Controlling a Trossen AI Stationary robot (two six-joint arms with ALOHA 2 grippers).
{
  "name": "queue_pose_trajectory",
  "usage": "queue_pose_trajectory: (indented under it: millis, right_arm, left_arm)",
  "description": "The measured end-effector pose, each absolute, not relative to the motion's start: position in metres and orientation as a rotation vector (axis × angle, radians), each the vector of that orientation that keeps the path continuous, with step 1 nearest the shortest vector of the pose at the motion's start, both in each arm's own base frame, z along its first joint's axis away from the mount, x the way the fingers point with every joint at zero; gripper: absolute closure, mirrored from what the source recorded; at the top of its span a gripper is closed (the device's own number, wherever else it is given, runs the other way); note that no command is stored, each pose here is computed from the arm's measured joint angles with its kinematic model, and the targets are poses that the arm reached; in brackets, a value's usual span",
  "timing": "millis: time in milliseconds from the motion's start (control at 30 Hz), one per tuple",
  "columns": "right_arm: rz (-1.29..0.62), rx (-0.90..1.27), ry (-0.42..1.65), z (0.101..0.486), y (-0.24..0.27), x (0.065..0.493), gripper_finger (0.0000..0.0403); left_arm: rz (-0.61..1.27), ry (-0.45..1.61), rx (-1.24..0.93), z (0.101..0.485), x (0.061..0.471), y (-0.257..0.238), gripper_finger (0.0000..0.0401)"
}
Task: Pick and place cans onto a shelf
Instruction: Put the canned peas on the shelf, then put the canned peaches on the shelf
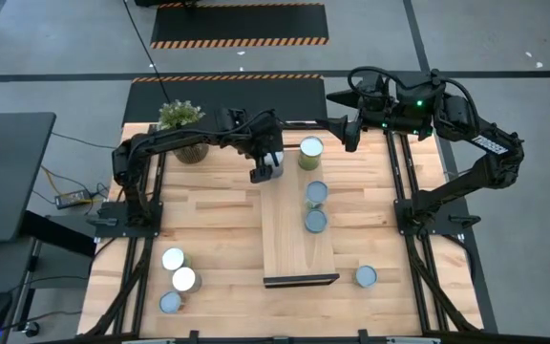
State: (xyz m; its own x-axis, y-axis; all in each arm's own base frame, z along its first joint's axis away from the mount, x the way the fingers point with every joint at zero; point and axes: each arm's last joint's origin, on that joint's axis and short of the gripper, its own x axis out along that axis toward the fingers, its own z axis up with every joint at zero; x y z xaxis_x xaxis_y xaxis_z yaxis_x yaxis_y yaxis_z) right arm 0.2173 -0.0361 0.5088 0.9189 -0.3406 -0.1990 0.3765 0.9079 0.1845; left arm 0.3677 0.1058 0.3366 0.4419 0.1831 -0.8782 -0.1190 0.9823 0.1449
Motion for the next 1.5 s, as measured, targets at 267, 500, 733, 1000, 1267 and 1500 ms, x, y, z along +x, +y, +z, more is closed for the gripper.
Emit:
queue_pose_trajectory:
  millis: [267, 500, 733, 1000, 1267, 1500]
  right_arm:
    - [-0.372, 0.222, 0.164, 0.509, -0.036, 0.217, 0.0019]
    - [-0.372, 0.222, 0.164, 0.509, -0.036, 0.217, 0.0019]
    - [-0.372, 0.222, 0.165, 0.509, -0.036, 0.217, 0.0019]
    - [-0.372, 0.222, 0.165, 0.509, -0.036, 0.217, 0.0019]
    - [-0.372, 0.222, 0.165, 0.509, -0.036, 0.217, 0.0019]
    - [-0.372, 0.223, 0.162, 0.509, -0.036, 0.217, 0.0019]
  left_arm:
    - [0.216, 1.121, 0.125, 0.34, 0.363, 0.105, 0.0005]
    - [0.301, 1.143, 0.181, 0.341, 0.362, 0.104, 0.0005]
    - [0.368, 1.155, 0.211, 0.341, 0.361, 0.106, 0.0005]
    - [0.431, 1.19, 0.211, 0.34, 0.358, 0.106, 0.0005]
    - [0.49, 1.196, 0.071, 0.347, 0.347, 0.091, 0.0005]
    - [0.673, 1.168, -0.135, 0.356, 0.333, 0.072, 0.0005]
